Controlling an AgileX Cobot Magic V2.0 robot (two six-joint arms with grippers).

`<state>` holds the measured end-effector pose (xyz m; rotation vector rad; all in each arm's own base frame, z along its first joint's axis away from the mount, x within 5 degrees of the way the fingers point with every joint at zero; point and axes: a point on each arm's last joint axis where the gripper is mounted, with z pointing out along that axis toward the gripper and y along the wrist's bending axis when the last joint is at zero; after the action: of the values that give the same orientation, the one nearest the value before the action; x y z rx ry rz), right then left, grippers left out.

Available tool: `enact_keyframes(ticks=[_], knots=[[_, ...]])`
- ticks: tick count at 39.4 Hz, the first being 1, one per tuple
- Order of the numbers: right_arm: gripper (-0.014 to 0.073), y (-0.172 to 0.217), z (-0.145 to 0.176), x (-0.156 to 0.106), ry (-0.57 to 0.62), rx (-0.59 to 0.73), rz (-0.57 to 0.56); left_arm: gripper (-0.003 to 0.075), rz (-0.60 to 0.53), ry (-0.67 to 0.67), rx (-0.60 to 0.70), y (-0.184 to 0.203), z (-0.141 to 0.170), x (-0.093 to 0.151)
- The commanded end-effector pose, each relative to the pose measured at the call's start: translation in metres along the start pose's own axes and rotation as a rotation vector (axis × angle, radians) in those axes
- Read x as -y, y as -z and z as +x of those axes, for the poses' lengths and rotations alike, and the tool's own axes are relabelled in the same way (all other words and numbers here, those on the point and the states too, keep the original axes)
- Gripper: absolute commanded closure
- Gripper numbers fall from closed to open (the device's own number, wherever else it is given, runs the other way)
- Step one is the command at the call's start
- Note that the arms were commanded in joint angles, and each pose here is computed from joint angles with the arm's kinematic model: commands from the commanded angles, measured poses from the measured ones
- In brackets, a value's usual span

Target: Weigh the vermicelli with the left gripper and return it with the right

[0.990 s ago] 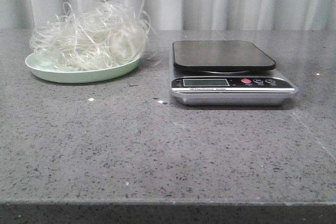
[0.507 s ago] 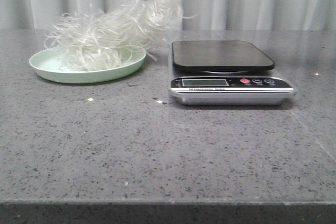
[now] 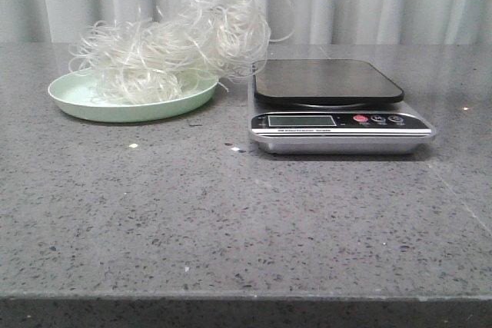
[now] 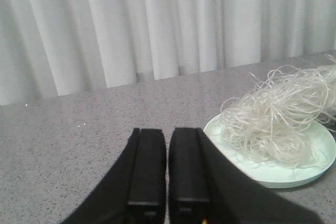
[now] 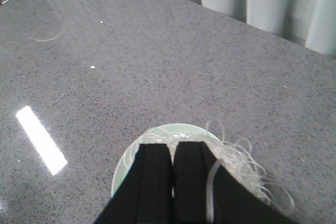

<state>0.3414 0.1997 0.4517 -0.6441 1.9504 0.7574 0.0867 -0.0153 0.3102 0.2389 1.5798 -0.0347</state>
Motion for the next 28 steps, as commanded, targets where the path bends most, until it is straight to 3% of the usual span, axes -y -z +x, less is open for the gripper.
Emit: enact_keyframes(ticks=[1,7,14,22,28], knots=[[0.0444,0.004,-0.02,-0.023,0.008,0.166,-0.034,0.0583,-0.035,0.026,0.092,0.001,-0.015,-0.004],[0.0444,-0.037,-0.007,-0.032,-0.001,0.151,-0.059,0.0583,-0.035,0.026,0.092,0.001,-0.015,-0.004],[0.0444,-0.085,0.022,-0.033,-0.019,0.038,-0.087,0.0583,-0.035,0.026,0.092,0.001,-0.015,-0.004],[0.0438,-0.104,0.042,-0.028,-0.02,-0.081,-0.103,0.0583,-0.035,0.026,0.092,0.001,-0.015,-0.004],[0.0298,-0.103,0.045,-0.029,-0.012,-0.11,-0.109,0.0583,-0.035,0.026,0.092,0.001,-0.015,-0.004]])
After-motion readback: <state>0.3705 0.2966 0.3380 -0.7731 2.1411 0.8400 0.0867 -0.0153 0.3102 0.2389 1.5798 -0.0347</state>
